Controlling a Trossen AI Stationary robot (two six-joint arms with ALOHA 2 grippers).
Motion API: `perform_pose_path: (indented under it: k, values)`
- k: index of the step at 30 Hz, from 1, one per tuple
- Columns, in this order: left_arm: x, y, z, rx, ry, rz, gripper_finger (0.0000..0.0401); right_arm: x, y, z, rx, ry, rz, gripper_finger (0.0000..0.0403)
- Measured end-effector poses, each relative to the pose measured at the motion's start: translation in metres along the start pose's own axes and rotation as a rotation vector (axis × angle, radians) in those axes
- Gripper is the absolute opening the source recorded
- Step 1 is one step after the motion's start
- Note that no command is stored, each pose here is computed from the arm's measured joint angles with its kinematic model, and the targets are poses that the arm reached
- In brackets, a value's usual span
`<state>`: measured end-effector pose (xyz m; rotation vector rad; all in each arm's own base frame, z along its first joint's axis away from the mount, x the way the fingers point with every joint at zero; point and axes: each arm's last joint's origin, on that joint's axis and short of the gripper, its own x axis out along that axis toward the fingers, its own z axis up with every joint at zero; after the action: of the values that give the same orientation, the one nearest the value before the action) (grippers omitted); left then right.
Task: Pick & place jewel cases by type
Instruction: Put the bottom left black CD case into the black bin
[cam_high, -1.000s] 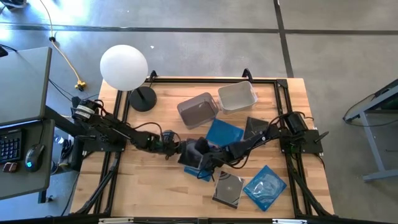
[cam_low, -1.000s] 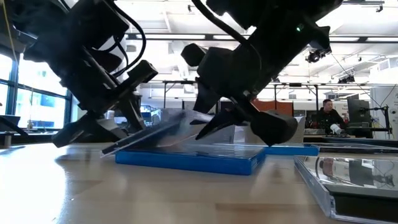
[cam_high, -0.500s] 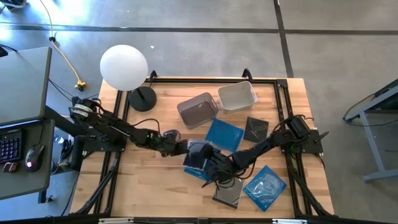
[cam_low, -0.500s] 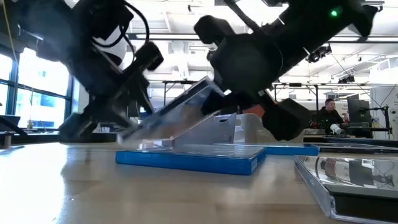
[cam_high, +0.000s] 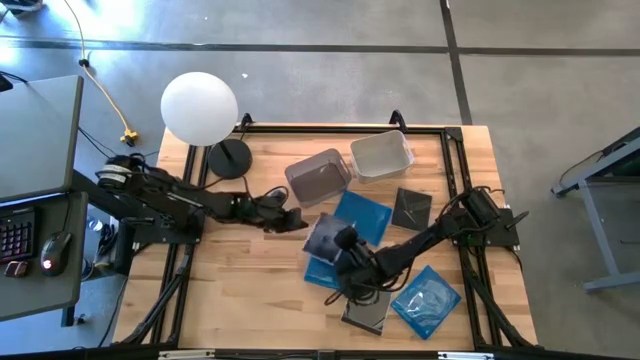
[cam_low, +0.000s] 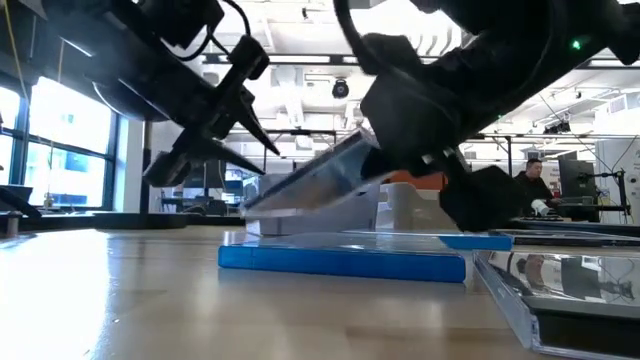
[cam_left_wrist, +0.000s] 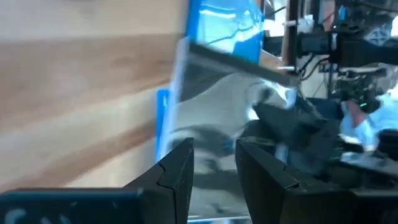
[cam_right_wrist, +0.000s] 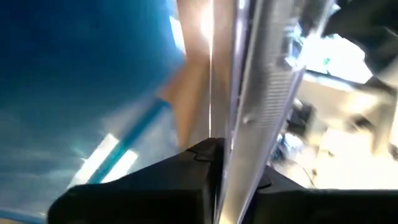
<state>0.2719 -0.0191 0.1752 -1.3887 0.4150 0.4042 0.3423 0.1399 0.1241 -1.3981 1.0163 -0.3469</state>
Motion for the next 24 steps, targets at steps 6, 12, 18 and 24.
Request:
perform_pose_path:
  k: [6,12,18,24]
  values:
    - [-0.012,-0.013,0.016,0.135,-0.054,-0.095,0.0117,0.003,-0.018,-0.01,0.061,0.112,-0.135,0.0034]
    - [-0.047,-0.036,0.033,0.318,-0.188,-0.224,0.0117,0.019,-0.065,-0.041,0.261,0.132,-0.067,0.0014]
    - [-0.096,-0.055,0.049,0.47,-0.398,-0.336,0.0117,0.056,-0.111,-0.087,0.409,0.085,0.108,0.002]
    - [-0.12,-0.062,0.053,0.563,-0.493,-0.379,0.0117,0.11,-0.123,-0.115,0.431,0.025,0.208,0.0029]
